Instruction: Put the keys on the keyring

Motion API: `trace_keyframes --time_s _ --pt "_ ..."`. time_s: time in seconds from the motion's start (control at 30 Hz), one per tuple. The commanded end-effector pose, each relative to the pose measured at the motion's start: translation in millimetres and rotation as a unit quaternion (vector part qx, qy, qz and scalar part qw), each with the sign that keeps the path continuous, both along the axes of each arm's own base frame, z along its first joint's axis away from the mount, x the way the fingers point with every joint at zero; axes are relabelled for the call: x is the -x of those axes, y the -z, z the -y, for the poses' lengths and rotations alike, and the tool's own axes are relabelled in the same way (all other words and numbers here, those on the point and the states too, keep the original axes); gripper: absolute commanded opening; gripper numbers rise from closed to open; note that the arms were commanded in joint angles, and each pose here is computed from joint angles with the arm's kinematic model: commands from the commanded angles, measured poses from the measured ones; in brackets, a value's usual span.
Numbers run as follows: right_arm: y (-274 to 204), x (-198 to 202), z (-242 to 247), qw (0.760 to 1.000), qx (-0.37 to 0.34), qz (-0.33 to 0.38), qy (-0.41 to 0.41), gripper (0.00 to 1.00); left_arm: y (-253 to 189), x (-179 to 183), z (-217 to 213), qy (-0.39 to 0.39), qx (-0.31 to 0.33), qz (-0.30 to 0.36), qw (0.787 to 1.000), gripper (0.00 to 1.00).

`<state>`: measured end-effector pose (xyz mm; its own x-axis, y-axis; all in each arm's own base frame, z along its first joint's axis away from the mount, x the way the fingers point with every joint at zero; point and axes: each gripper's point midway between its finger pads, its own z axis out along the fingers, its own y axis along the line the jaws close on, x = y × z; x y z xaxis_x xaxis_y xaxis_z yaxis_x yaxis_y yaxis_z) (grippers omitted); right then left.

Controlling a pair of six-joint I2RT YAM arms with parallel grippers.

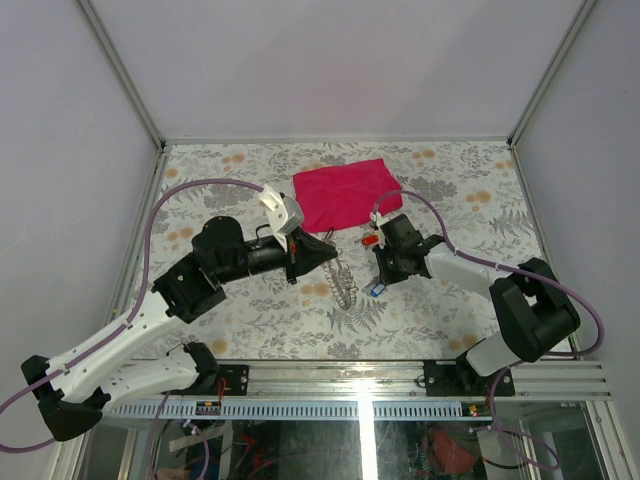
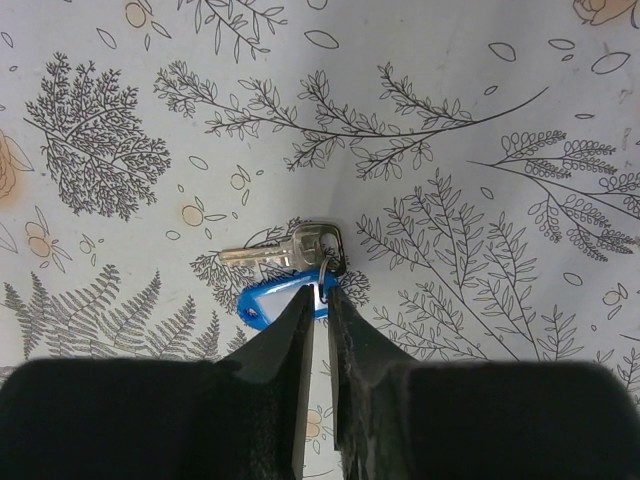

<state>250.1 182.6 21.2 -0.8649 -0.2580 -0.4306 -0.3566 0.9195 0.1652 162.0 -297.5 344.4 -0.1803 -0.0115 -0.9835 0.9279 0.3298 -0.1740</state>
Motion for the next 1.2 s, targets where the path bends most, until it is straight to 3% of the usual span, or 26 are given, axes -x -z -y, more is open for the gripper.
trace_keyframes --time_s 0.0,0.2,0.37,0.53,0.93,1.17 --pt "3.2 -9.0 2.1 1.000 0.010 0.012 0.001 0.15 -33.0 1.3 0.6 0.001 0.045 0.033 0.998 0.00" --pt "-4.4 -11.3 0.5 1.000 0.003 0.024 -0.006 0.00 -33.1 1.3 0.6 0.001 0.046 0.031 0.998 0.00" --pt "-32.7 -14.7 0.5 0.997 -0.012 0.072 -0.026 0.00 -39.3 4.6 0.7 0.010 0.046 0.035 0.998 0.00" --pt "-93.6 -16.3 -8.2 0.982 -0.066 0.164 -0.068 0.00 -47.6 2.5 2.1 0.008 0.049 0.039 0.998 0.00" --pt "-269.2 36.5 -35.0 0.868 -0.220 0.372 -0.245 0.00 -55.5 6.0 3.1 0.038 0.027 0.127 0.991 0.00" --pt "-323.1 67.9 -44.4 0.793 -0.281 0.443 -0.311 0.00 -65.7 10.8 3.1 0.058 0.024 0.181 0.981 0.00"
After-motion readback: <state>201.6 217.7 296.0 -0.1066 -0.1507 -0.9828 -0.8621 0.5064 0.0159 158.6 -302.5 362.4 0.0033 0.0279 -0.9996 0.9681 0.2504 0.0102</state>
